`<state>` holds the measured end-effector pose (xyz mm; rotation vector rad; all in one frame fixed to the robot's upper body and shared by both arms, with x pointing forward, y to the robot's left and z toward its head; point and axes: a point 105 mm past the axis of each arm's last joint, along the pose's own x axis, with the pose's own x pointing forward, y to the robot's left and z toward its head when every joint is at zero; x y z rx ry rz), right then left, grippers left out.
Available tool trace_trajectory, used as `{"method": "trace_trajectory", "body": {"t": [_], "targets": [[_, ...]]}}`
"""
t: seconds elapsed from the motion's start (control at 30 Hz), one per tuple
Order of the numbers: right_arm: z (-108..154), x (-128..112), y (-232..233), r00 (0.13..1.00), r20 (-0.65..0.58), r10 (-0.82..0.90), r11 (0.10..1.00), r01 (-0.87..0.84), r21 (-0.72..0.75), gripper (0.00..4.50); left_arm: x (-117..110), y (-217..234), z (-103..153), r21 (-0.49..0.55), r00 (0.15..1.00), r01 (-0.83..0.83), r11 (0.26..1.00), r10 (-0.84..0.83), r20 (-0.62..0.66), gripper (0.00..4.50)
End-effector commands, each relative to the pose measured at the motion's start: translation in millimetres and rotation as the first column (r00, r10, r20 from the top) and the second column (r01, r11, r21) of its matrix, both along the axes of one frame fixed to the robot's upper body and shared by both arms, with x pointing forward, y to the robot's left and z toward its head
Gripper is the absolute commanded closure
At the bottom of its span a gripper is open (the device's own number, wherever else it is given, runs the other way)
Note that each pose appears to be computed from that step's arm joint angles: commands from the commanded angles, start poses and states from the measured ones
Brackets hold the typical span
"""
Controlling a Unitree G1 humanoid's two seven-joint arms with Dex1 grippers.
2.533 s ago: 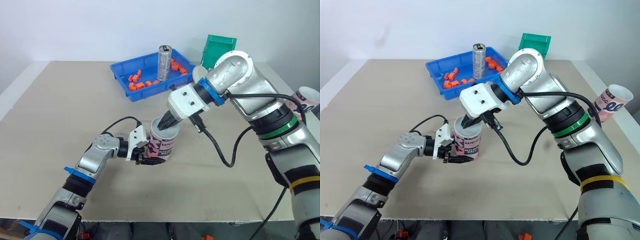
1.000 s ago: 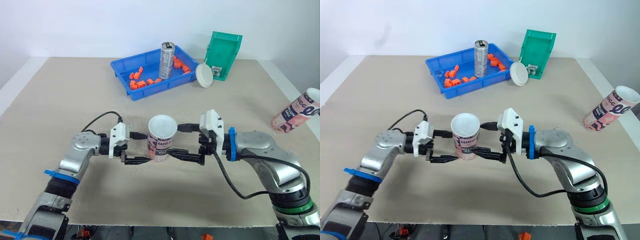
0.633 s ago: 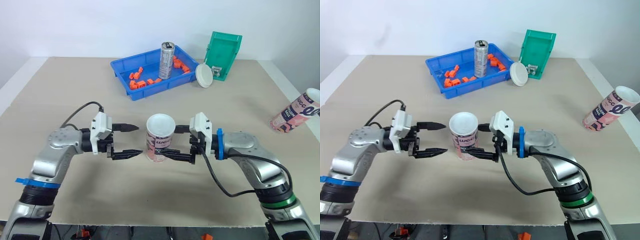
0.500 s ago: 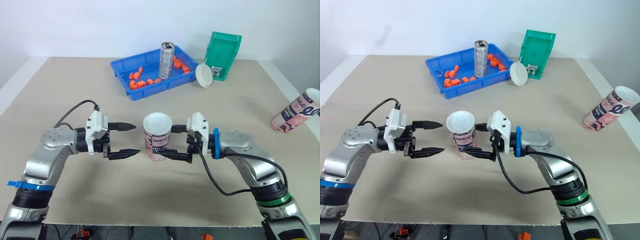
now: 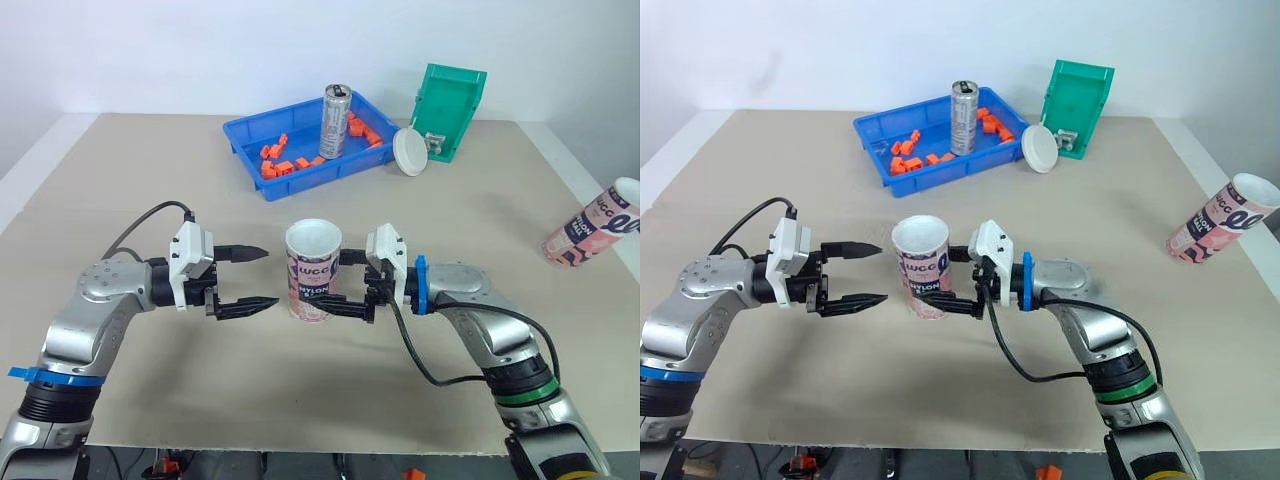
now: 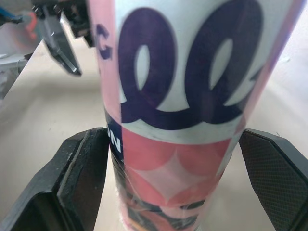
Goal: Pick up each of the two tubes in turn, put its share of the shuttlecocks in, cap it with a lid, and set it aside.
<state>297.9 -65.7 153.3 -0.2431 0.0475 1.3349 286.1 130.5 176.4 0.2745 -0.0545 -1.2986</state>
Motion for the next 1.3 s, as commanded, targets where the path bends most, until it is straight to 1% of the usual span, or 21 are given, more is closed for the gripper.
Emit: {"method": "trace_trajectory", "body": {"t": [0.03,0.17,0.57,0.6,0.63,0.67,0.7,0.8,0.93,1.0,1.07,1.1,1.13,1.2,1.27,1.3], "targets": [[14,-11,0,0.998,0.051,0.039,0.999,-0.040,0.011,0.00,0,-3,6,0.000,0.999,0.024,1.000,-0.024,0.038,0.16],[18,-15,8,0.997,0.053,0.057,0.998,-0.058,0.032,0.00,1,-5,6,-0.001,0.999,0.037,0.999,-0.036,0.034,0.16],[16,-10,14,0.999,0.041,0.033,0.998,-0.035,0.046,0.00,1,-9,9,-0.012,0.998,0.051,0.999,-0.050,0.033,0.16],[16,-10,14,0.999,0.040,0.033,0.998,-0.035,0.047,0.54,1,-9,9,-0.013,0.998,0.051,0.999,-0.051,0.032,0.00],[16,-10,14,0.999,0.039,0.033,0.998,-0.035,0.049,0.82,1,-9,9,-0.013,0.998,0.051,0.999,-0.051,0.033,0.00],[15,-10,14,0.999,0.036,0.037,0.998,-0.039,0.050,1.34,1,-9,9,-0.013,0.998,0.052,0.999,-0.051,0.032,0.00],[15,-11,14,0.999,0.034,0.040,0.998,-0.041,0.050,1.72,1,-10,9,-0.013,0.998,0.052,0.999,-0.052,0.032,0.00],[16,-10,12,0.999,0.031,0.027,0.998,-0.029,0.053,2.32,1,-10,11,-0.016,0.998,0.053,0.998,-0.052,0.035,0.00],[28,-9,2,0.999,0.046,-0.002,0.996,-0.002,0.084,2.32,2,-17,18,-0.054,0.997,0.068,0.996,-0.066,0.039,0.00],[43,-2,-12,0.996,0.069,-0.062,0.990,0.052,0.130,2.32,1,-23,24,-0.091,0.996,0.084,0.992,-0.081,0.032,0.00],[55,4,-24,0.990,0.082,-0.118,0.981,0.103,0.167,2.32,0,-26,26,-0.105,0.995,0.096,0.990,-0.094,0.029,0.00],[63,10,-38,0.979,0.094,-0.178,0.968,0.158,0.194,2.32,-1,-30,28,-0.116,0.994,0.108,0.987,-0.106,0.026,0.00],[75,22,-64,0.951,0.103,-0.290,0.936,0.260,0.236,2.32,0,-35,31,-0.141,0.992,0.124,0.982,-0.122,0.021,0.00],[90,35,-111,0.871,0.121,-0.477,0.855,0.427,0.296,2.32,0,-46,39,-0.191,0.988,0.152,0.970,-0.153,0.011,0.00],[94,39,-145,0.798,0.120,-0.590,0.784,0.532,0.320,2.32,2,-54,45,-0.226,0.985,0.171,0.959,-0.175,0.004,0.00],[91,41,-166,0.740,0.120,-0.661,0.733,0.604,0.314,2.32,4,-60,48,-0.240,0.983,0.180,0.954,-0.185,0.003,0.00]]}}
